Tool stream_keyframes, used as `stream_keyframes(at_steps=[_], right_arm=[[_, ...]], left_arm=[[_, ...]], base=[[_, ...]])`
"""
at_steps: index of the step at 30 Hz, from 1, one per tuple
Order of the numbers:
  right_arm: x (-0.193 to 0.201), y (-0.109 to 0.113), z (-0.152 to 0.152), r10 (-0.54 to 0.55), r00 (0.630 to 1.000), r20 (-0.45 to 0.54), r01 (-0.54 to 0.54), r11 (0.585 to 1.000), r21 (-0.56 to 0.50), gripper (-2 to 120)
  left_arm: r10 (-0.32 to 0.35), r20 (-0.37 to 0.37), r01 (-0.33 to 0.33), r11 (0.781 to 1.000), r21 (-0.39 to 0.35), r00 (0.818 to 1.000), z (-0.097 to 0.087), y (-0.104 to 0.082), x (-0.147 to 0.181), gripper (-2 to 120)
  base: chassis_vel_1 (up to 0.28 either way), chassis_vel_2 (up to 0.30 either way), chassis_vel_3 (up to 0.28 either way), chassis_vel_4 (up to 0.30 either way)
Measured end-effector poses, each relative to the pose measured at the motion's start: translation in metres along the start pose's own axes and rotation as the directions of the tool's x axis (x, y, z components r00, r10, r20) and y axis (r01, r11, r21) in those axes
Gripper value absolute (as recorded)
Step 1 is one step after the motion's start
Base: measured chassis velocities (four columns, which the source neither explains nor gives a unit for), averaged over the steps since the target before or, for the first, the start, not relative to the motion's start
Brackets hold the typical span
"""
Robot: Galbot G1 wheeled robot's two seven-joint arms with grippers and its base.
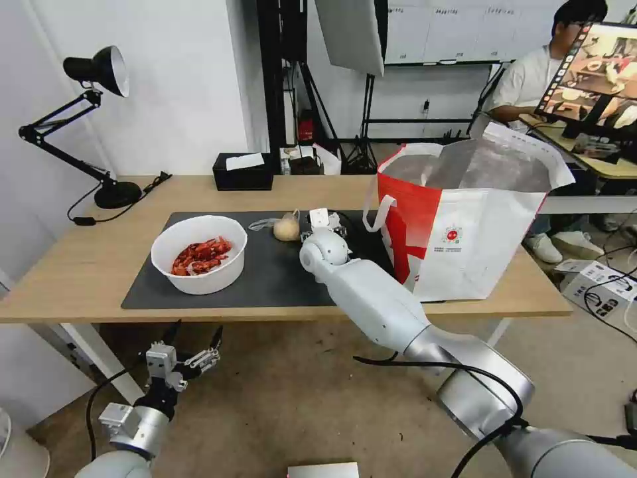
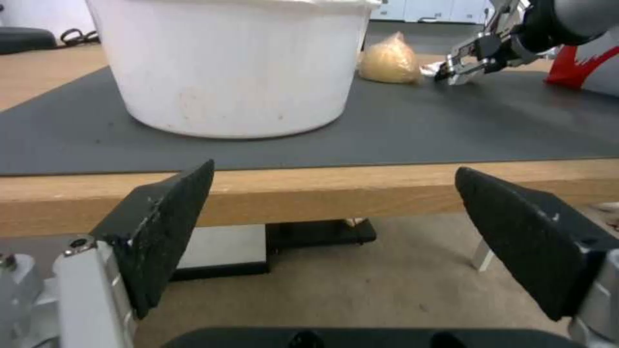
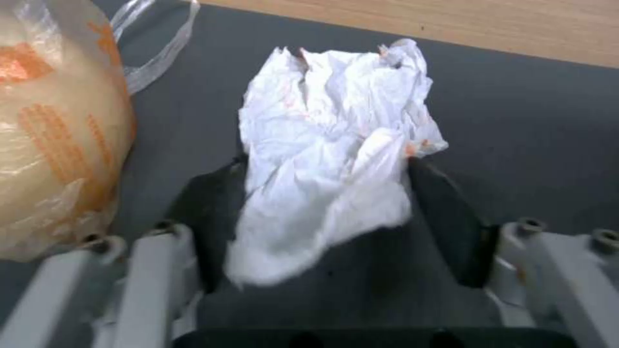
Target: Pick up the trash from the table and place it into the takeout bag.
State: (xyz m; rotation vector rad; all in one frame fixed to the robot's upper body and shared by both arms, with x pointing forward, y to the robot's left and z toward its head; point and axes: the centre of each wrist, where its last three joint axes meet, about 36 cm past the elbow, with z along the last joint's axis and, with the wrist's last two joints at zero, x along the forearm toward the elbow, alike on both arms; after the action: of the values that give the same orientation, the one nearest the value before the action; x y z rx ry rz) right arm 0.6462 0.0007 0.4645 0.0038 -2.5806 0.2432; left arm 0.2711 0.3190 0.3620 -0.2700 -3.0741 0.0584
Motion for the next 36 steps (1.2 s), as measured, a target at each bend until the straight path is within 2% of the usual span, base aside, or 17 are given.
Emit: stream_keyframes(at_steps=[4,5,8,12,14,15,17,25,33,35,36], right_arm=[[-0.001,0.0,0.004,-0.005,1.0,-0.006,0.005,1.0,-0.009,44],[-0.001,0.0,0.004,-0.005,1.0,-0.006,0.005,1.0,-0.009,44],[0.0,-0.001,0.006,-0.011,1.0,-0.011,0.011,1.0,-0.018,31],[-0.001,-0.003,0.007,-0.009,1.0,-0.014,0.009,1.0,-0.022,22],[-0.002,-0.006,0.007,-0.006,1.0,-0.014,0.006,1.0,-0.023,10],[-0.002,-0.006,0.007,-0.006,1.0,-0.014,0.006,1.0,-0.023,10],[-0.002,-0.008,0.006,0.0,1.0,-0.013,0.0,1.0,-0.024,1],[0.008,-0.01,0.005,0.012,1.0,0.027,-0.011,0.999,-0.041,0],[0.048,-0.017,0.015,0.05,0.986,0.159,-0.034,0.994,-0.102,0],[0.072,-0.016,0.024,0.052,0.97,0.238,-0.026,0.994,-0.11,0],[0.072,-0.016,0.024,0.052,0.97,0.238,-0.026,0.994,-0.11,0]], left_arm=[[0.005,-0.001,-0.005,1.0,-0.002,1.0,0.001,-0.001,0.0,100],[0.005,-0.001,-0.005,1.0,-0.002,1.0,0.001,-0.001,0.0,100],[0.009,-0.001,-0.009,1.0,-0.004,1.0,0.001,-0.002,0.0,100],[0.009,-0.001,-0.009,1.0,-0.005,1.0,0.001,-0.003,0.001,100],[0.008,0.0,-0.008,1.0,-0.004,1.0,0.001,-0.003,0.001,100],[0.008,0.0,-0.008,1.0,-0.004,1.0,0.001,-0.003,0.001,100],[0.007,0.0,-0.007,1.0,-0.004,1.0,0.001,-0.003,0.001,100],[0.007,0.008,-0.007,1.0,-0.005,1.0,0.0,-0.003,0.001,100],[0.003,0.017,-0.003,1.0,-0.006,1.0,-0.001,-0.003,0.001,100],[0.0,0.019,0.0,1.0,-0.008,1.0,0.0,-0.002,0.001,100],[0.0,0.019,0.0,1.0,-0.008,1.0,0.0,-0.002,0.001,100]], base=[[0.0,0.0,0.0,0.0],[0.0,0.0,0.0,0.0],[0.0,0.0,0.0,0.0],[0.0,0.0,0.0,0.0],[0.0,0.0,0.0,0.0],[0.0,0.0,0.0,0.0],[0.0,0.0,0.0,0.0],[0.0,0.0,0.0,0.0],[0.0,0.0,0.0,0.0],[0.0,0.0,0.0,0.0],[0.0,0.0,0.0,0.0]])
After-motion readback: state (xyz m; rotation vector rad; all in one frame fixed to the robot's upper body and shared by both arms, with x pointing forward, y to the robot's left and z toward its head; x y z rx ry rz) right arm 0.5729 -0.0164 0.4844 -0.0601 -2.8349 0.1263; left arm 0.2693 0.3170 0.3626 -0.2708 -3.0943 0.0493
